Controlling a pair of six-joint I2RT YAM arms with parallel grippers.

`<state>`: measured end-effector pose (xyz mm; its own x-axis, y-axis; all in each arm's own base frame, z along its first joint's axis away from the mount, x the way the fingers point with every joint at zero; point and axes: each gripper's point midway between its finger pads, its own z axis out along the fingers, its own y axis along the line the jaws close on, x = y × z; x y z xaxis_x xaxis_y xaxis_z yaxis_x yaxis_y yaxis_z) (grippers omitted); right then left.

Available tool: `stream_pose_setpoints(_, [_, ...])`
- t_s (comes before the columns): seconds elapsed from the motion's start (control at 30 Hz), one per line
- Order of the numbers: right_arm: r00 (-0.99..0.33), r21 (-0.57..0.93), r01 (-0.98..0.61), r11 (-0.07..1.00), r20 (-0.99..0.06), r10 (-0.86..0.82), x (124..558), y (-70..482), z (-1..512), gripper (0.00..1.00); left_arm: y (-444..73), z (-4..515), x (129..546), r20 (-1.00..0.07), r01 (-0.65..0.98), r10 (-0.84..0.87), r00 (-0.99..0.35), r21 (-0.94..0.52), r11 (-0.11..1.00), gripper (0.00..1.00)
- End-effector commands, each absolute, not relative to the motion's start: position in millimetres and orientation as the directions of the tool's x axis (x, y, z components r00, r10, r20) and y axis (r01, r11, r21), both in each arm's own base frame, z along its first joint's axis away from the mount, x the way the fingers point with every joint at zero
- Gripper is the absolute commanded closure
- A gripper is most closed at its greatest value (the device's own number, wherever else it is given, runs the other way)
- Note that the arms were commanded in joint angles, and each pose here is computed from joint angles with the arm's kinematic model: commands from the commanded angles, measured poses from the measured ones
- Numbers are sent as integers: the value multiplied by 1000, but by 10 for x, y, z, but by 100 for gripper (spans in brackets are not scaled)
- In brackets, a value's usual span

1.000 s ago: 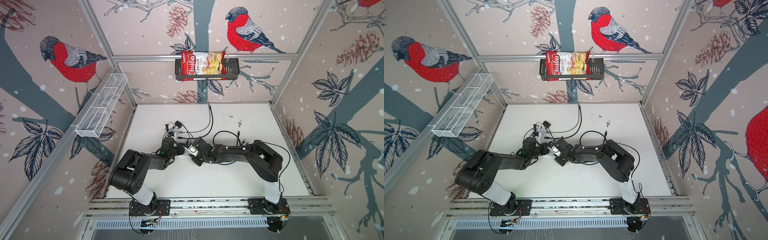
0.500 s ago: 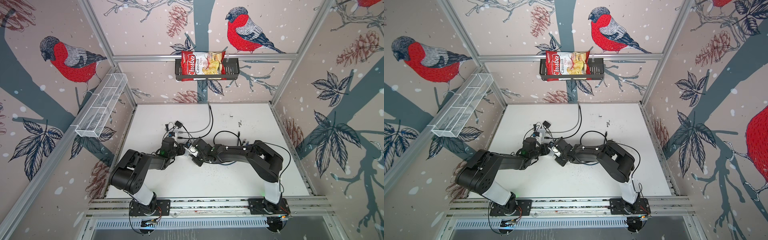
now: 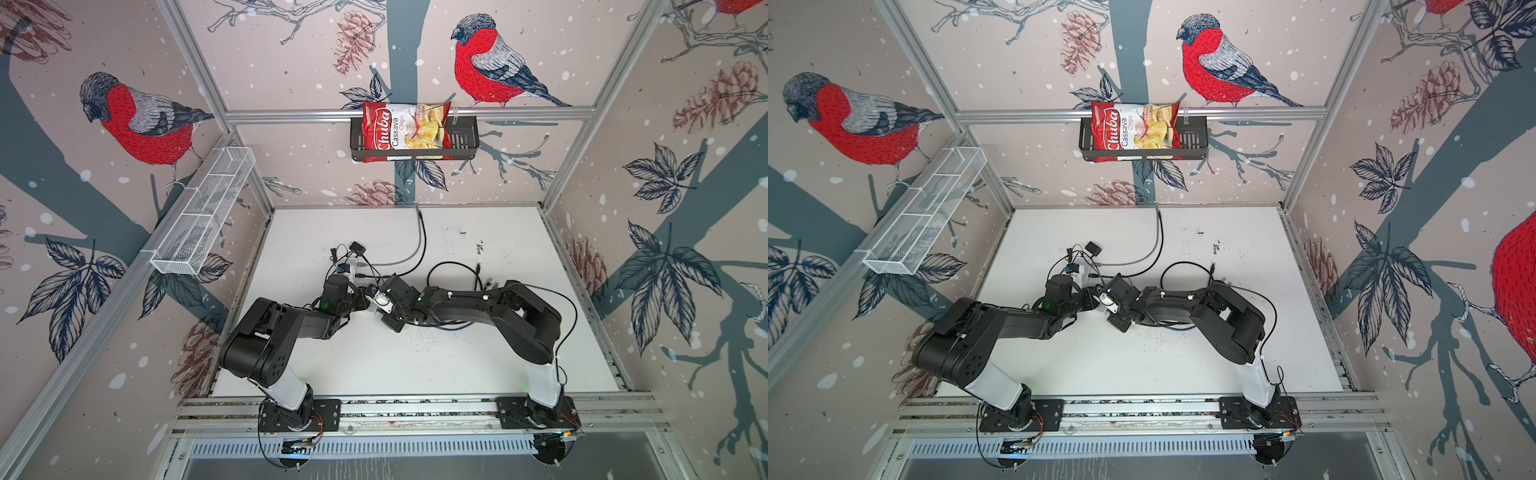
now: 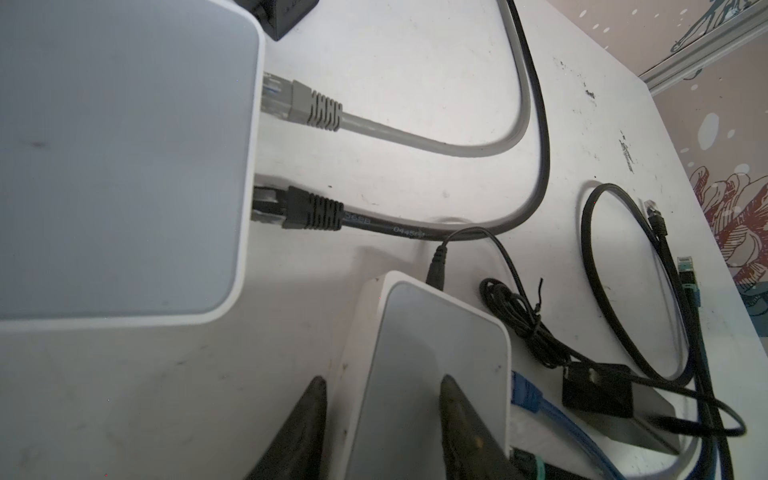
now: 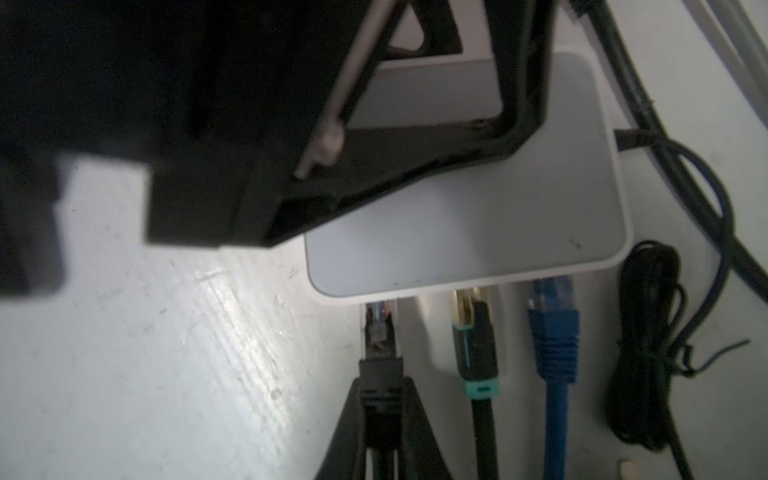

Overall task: Insert the plug into the switch port
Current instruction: 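Push the black plug into the switch port beside the green-banded plug with the right gripper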

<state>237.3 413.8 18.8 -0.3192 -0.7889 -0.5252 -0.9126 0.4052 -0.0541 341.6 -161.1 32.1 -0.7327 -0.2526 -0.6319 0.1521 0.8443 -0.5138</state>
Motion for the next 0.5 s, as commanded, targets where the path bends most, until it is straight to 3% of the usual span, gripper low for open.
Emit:
stream_pose_setpoints(0.0, [-290,-89,-924,373,-475,-831,2349,4057,96,97,-1750,415,3409,-633,215,-238,-737,-553,805,56])
stream_pose_setpoints(0.27, [-333,-11,-910,415,-578,-745,2335,4188,99,96,-1794,421,3387,-616,215,-259,-744,-588,780,58])
stream_pose_setpoints(0.47, [-320,34,-924,382,-616,-720,2267,4285,47,97,-1864,420,3327,-598,236,-258,-759,-623,746,59])
